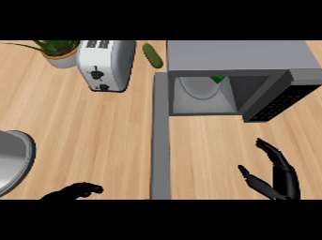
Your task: Pick up the milk, place it into the microwave and close the microwave
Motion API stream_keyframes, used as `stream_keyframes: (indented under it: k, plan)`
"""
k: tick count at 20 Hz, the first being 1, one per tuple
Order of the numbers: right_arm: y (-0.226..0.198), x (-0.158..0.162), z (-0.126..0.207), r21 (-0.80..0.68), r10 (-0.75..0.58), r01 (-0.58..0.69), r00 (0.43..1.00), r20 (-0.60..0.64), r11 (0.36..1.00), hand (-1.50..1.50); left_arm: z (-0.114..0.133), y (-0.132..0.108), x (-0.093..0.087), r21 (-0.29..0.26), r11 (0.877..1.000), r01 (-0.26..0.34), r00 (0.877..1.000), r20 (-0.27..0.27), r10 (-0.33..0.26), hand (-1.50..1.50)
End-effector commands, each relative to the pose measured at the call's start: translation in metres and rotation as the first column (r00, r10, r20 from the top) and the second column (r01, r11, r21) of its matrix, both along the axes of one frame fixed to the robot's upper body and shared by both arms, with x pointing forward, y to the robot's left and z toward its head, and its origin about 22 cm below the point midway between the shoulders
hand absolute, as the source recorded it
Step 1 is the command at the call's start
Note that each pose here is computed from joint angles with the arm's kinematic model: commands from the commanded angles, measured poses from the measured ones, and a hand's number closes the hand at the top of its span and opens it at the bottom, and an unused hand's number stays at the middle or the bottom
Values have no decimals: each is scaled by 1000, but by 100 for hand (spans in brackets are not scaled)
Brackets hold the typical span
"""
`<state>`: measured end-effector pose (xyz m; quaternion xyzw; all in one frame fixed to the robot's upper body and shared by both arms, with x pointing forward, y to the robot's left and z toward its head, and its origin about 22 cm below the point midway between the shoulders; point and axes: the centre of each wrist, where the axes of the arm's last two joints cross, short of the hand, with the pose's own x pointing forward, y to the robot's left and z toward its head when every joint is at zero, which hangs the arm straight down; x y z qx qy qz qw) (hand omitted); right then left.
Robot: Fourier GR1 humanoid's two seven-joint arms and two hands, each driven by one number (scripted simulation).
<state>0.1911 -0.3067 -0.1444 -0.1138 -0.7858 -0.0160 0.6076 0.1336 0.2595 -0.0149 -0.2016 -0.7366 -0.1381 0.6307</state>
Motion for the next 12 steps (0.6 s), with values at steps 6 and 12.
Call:
stream_keyframes:
  k: [6,12]
  plan:
    - [-65,-50,31,76,-62,59,997,38,995,-150,-3,-54,51,64,995,80,997,5,-80,150]
    - [-94,-71,30,58,-112,111,994,11,992,-150,-8,-64,72,127,992,-2,998,69,-7,150]
